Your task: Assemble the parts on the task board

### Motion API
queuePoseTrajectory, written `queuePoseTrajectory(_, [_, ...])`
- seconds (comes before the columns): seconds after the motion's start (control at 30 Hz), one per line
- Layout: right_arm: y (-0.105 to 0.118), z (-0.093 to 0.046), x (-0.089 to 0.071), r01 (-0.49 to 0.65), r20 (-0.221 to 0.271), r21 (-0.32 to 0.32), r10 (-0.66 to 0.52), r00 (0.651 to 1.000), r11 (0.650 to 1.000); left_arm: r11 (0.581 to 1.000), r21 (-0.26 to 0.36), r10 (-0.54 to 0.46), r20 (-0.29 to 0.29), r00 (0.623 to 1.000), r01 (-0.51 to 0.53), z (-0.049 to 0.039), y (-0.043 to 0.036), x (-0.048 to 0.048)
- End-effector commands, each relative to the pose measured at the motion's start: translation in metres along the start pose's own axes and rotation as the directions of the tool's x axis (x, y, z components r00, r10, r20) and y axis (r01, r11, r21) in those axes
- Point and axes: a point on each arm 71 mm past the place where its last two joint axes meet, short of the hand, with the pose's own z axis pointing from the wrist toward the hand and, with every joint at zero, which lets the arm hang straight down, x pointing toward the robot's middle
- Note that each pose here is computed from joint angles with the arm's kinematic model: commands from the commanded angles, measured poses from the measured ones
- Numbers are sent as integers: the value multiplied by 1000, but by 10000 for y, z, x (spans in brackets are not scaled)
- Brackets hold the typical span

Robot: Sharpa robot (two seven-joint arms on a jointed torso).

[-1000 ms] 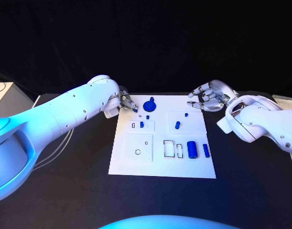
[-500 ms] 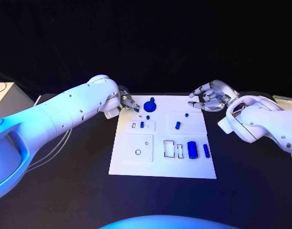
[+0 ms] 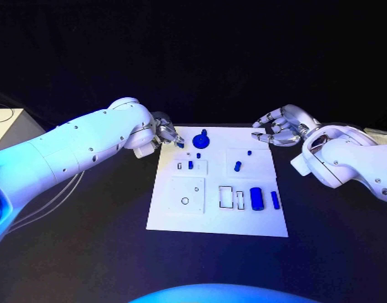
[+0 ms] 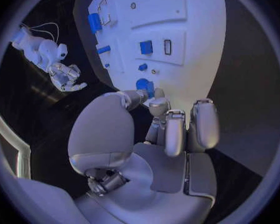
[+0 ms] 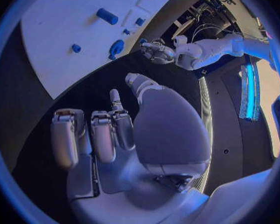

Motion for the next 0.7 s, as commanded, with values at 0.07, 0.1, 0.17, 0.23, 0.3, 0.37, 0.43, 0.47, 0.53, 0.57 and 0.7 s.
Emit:
queuePoseTrajectory(0.07, [-7,2,-42,-17,33,-24,18,999,1000,1000,15,22,25,999,-22,-57,-22,15])
queuePoseTrajectory(0.1, [-9,3,-48,-22,38,-26,23,999,999,999,16,28,28,999,-28,-67,-20,22])
queuePoseTrajectory(0.17, [-13,5,-62,-34,50,-32,36,998,999,999,19,43,34,998,-44,-86,-18,39])
queuePoseTrajectory(0.23, [-16,8,-74,-50,60,-38,52,997,998,998,20,61,41,997,-62,-101,-15,61])
queuePoseTrajectory(0.3, [-20,11,-87,-64,73,-42,67,995,997,997,21,76,48,996,-77,-112,-13,82])
queuePoseTrajectory(0.37, [-23,14,-101,-81,88,-47,85,992,996,995,21,91,53,994,-92,-120,-10,108])
queuePoseTrajectory(0.43, [-28,18,-114,-101,98,-52,106,990,994,994,21,102,54,993,-103,-124,-9,130])
queuePoseTrajectory(0.47, [-33,21,-123,-119,106,-55,124,987,991,994,21,108,54,993,-110,-126,-9,147])
queuePoseTrajectory(0.53, [-42,27,-140,-147,119,-61,153,981,987,993,21,119,50,992,-120,-127,-8,173])
queuePoseTrajectory(0.57, [-48,30,-151,-163,127,-65,170,977,984,992,20,127,45,991,-128,-126,-8,194])
queuePoseTrajectory(0.7, [-65,36,-180,-198,147,-75,207,967,977,989,19,148,29,989,-149,-121,-5,252])
